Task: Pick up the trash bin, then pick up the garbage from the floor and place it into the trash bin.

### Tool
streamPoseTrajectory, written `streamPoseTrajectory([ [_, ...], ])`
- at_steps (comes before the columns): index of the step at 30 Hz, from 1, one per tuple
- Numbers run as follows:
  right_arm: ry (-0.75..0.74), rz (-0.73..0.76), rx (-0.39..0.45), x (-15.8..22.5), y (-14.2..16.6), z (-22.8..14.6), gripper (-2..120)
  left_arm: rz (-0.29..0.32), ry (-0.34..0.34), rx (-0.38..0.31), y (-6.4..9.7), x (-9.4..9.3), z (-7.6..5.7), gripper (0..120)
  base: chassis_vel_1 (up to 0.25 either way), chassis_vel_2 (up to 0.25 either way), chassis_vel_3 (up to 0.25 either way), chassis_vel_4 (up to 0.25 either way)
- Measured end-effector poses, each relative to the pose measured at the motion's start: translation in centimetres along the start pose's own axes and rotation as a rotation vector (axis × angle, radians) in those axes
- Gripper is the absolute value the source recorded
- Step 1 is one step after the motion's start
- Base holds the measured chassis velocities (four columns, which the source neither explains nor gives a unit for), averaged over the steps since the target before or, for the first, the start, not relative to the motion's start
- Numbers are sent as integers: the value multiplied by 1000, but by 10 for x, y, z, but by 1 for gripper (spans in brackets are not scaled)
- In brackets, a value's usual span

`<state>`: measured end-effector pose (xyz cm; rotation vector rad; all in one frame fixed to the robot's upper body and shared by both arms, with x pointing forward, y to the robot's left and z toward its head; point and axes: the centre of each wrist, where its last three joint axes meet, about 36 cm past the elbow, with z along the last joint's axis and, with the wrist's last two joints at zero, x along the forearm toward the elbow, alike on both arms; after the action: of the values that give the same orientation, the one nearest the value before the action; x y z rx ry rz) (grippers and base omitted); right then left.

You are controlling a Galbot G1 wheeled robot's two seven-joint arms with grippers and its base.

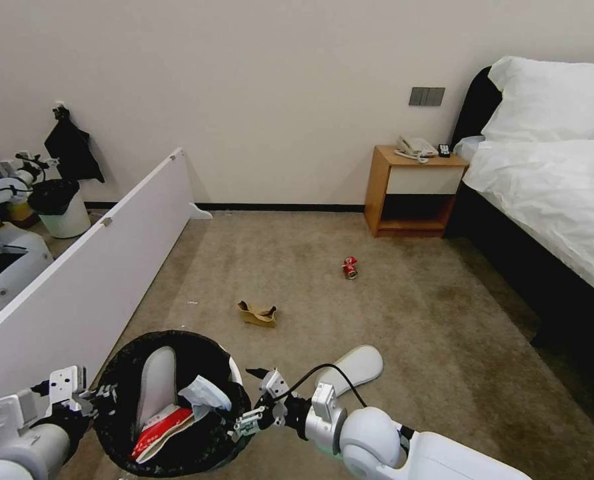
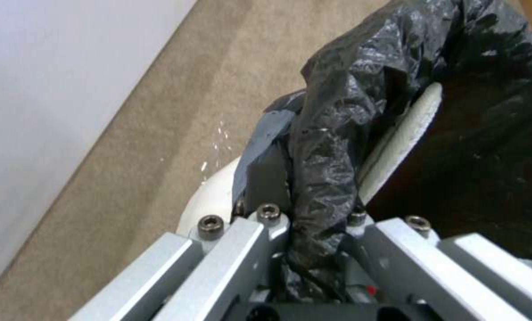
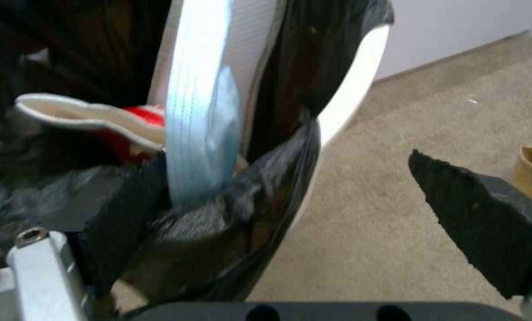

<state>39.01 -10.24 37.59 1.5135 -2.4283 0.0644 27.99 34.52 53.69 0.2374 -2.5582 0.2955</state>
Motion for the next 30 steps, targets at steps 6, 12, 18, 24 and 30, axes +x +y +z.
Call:
streamPoseTrajectory([
  [6,-58,-11,14,-3,0,-9,100,7,11,3,-4,-1,6,1,0,0,0,0],
  [12,-154,-59,8,-8,-1,-18,100,7,16,6,-4,-2,9,1,0,0,0,0],
  [18,-246,-95,-17,-14,-2,-23,100,4,14,7,-4,-1,9,1,0,0,0,0],
  [24,-303,-84,-7,-10,-8,-27,100,9,21,8,-5,-1,11,0,0,0,0,0],
  [30,-363,-71,3,-5,-12,-37,100,19,26,10,-5,-2,12,0,0,0,0,0],
])
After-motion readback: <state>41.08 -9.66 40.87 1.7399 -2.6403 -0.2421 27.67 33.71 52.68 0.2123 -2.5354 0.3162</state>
